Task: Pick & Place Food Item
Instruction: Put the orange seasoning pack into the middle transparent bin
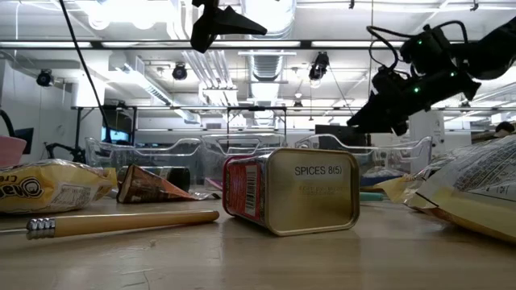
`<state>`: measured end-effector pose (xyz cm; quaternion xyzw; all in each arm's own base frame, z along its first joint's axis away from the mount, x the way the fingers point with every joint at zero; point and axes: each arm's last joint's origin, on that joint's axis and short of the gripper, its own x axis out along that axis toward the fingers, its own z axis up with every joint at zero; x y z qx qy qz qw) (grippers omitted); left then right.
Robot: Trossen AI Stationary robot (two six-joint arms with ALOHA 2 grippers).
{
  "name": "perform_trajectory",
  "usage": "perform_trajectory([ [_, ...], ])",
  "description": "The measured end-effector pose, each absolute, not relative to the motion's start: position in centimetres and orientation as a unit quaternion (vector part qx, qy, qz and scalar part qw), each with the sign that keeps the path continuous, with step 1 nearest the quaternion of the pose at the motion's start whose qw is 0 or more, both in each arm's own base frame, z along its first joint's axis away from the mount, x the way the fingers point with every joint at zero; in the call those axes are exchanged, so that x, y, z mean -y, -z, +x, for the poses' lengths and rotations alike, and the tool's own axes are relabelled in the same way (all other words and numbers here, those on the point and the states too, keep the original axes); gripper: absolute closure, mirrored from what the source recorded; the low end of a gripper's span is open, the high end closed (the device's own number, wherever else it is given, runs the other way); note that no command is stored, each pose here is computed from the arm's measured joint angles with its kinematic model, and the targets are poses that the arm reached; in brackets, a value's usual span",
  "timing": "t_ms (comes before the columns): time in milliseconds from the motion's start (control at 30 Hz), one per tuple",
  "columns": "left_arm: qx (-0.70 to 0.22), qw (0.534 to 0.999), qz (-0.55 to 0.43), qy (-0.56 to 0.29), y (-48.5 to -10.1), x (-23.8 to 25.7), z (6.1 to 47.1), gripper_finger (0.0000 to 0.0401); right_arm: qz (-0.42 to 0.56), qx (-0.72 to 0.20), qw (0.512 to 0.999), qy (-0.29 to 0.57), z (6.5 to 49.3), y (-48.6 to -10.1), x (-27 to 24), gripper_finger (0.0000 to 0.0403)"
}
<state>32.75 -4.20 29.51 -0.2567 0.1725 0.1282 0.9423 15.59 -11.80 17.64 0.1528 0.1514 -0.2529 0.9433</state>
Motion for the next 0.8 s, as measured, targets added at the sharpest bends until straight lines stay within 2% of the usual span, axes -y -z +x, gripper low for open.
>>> perform_trajectory([
  [567, -0.174, 0.942, -0.257, -0.13, -29.5, 4.1, 32.8, 0.0153, 0.146, -0.148, 0.946, 0.25, 16.1, -21.6, 12.2, 0.0156],
  [800, -0.206, 0.937, -0.253, -0.126, -28.9, 4.1, 32.5, 0.0153, 0.138, -0.162, 0.948, 0.235, 15.6, -23.9, 11.7, 0.0156],
])
